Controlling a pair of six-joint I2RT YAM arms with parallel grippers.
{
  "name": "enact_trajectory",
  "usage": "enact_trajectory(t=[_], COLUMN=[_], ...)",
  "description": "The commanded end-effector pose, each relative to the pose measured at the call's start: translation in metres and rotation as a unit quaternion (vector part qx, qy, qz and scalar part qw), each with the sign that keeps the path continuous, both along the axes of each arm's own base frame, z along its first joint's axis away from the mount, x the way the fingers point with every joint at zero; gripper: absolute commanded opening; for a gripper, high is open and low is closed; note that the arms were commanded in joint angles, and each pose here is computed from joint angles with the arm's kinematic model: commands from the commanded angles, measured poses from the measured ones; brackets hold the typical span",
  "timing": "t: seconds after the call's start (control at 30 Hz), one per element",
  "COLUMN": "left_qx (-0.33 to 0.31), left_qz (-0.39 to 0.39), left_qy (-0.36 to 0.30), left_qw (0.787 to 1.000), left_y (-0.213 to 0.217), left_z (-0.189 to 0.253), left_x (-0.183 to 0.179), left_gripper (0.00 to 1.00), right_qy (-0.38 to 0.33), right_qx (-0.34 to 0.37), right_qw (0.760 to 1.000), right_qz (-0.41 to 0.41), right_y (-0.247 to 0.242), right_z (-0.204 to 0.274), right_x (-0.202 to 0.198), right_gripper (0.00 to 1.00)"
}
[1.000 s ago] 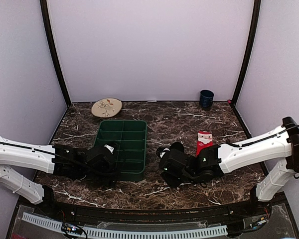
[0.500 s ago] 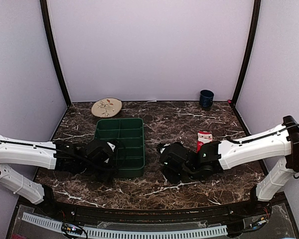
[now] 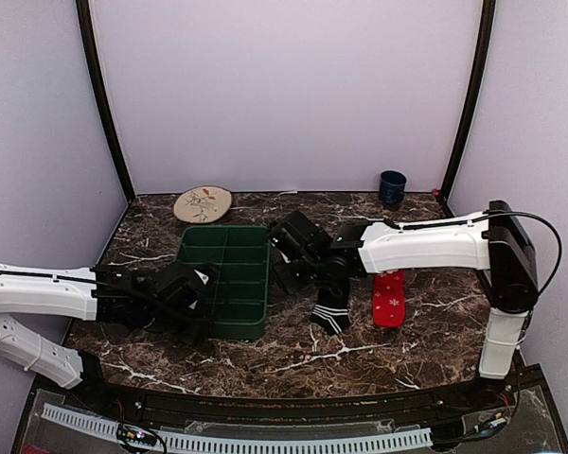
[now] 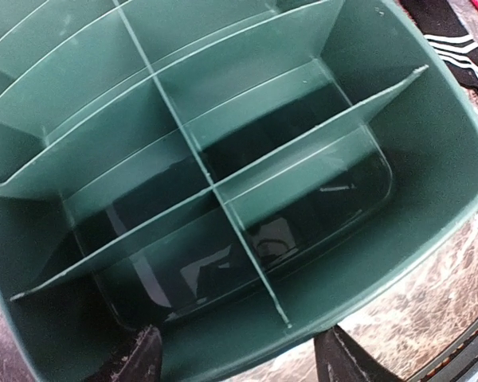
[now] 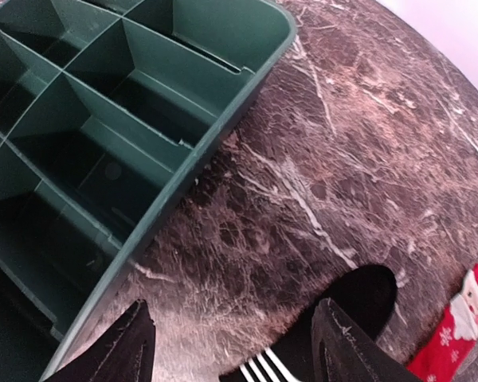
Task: Roll the socks
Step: Move the storage box to the corner of the board.
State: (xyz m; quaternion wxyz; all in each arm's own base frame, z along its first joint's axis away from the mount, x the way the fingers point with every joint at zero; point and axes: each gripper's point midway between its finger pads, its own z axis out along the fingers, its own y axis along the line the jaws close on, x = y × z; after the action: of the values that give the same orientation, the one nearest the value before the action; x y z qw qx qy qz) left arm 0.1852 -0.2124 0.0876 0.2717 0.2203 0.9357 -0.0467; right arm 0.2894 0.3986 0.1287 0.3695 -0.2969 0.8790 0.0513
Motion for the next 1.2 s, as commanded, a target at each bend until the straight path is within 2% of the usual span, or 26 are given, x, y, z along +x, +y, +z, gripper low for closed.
enact_trajectory(t=[0.0, 0.23, 0.37, 0.47, 0.63, 0.83, 1.17], left_qx=[0.022, 0.022, 0.014, -0.001, -0.022, -0.019, -0.03], left_qz=[0.029, 0.048, 0.063, 0.072, 0.09, 0.122, 0.178], left_qy=[-0.003, -0.007, -0.012, -0.02, -0.041, -0.055, -0.09], left_qw=[0.999, 0.999, 0.998, 0.997, 0.995, 0.991, 0.979], left_y=[0.026, 0.031, 0.032, 0.031, 0.033, 0.044, 0.063], left_z=[0.001, 0.005, 0.011, 0.024, 0.049, 0.066, 0.093], left_x=[-0.002, 0.002, 0.004, 0.007, 0.011, 0.014, 0.02], left_gripper=[0.68, 0.69, 0.85, 0.92, 0.94, 0.94, 0.93], right_qy=[0.019, 0.048, 0.058, 0.065, 0.077, 0.08, 0.062], right_qx=[-0.001, 0.025, 0.037, 0.043, 0.054, 0.059, 0.072], right_qw=[1.0, 0.998, 0.997, 0.996, 0.994, 0.992, 0.993], right_qz=[0.014, 0.031, 0.044, 0.05, 0.061, 0.073, 0.066], right_y=[0.015, 0.042, 0.063, 0.072, 0.088, 0.11, 0.135], right_z=[-0.011, -0.027, -0.027, -0.03, -0.032, -0.034, -0.028], right_x=[0.008, 0.015, 0.018, 0.019, 0.018, 0.02, 0.048], right_gripper=[0.65, 0.64, 0.64, 0.63, 0.63, 0.63, 0.64])
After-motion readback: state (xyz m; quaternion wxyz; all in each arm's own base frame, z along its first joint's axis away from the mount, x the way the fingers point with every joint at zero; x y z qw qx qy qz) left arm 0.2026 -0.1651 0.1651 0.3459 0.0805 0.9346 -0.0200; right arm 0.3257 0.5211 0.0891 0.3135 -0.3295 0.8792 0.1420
